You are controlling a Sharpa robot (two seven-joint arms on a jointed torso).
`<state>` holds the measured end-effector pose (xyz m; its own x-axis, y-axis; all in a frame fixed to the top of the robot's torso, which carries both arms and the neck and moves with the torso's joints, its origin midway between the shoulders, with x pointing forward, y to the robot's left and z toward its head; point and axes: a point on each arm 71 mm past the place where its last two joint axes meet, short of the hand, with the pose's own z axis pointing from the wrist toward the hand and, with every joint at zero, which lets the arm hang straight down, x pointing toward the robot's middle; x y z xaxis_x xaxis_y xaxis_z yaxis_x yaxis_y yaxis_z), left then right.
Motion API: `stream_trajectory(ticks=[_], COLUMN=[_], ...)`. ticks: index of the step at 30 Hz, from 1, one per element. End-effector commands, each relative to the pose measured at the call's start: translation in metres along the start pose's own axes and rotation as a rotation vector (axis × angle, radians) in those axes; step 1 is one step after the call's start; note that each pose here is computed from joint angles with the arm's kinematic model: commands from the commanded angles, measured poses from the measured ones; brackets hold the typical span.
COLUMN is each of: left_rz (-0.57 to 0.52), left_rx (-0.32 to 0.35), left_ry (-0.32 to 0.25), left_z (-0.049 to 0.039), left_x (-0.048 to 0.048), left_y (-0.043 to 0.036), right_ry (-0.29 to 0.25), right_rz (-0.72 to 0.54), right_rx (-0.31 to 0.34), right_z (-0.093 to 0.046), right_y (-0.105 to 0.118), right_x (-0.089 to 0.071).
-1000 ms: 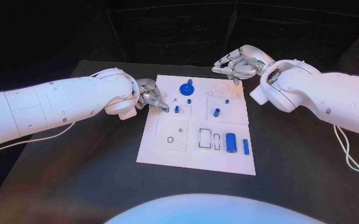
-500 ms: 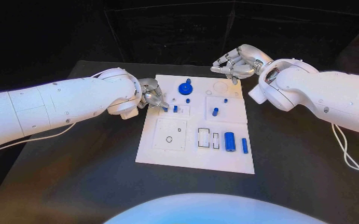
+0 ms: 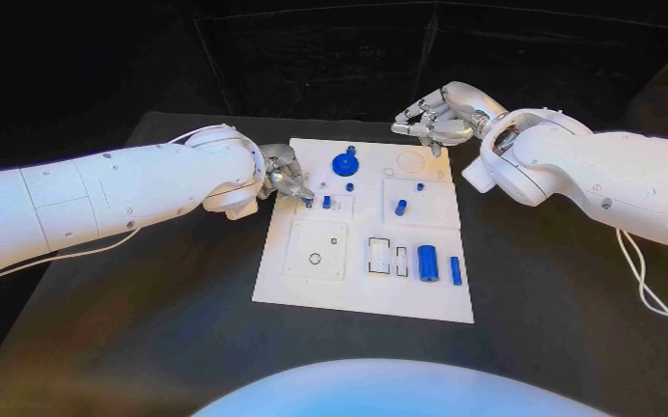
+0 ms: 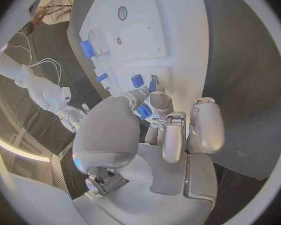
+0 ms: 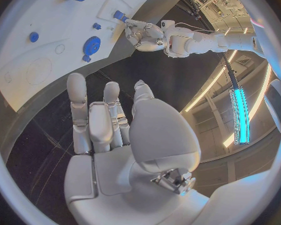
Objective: Assemble the parts on the task board
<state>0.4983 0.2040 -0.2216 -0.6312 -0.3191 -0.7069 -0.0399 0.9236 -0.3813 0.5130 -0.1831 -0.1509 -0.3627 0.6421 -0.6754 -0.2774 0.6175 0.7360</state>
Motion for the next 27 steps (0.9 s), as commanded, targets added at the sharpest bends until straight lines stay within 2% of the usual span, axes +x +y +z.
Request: stream_trajectory(ticks=[1, 11, 27], left_rz=[0.035, 0.048, 0.056], left_rx=[-0.014, -0.025, -0.012], left_ry=[0.002, 0.021, 0.031], left_z=[0.0003, 0.0014, 0.0019], left_x=[-0.0004, 0.0010, 0.0042], left_y=[0.0003, -0.0003, -0.0065], right_ry=[0.005, 0.005, 0.005], right_rz=[-0.003, -0.003, -0.002], right_rx=[-0.006, -0.006, -0.006], right_z=[0.0004, 0.0000, -0.0002], right_y=[0.0017, 0.0016, 0.0016], right_x=[0.0000, -0.0002, -0.0002])
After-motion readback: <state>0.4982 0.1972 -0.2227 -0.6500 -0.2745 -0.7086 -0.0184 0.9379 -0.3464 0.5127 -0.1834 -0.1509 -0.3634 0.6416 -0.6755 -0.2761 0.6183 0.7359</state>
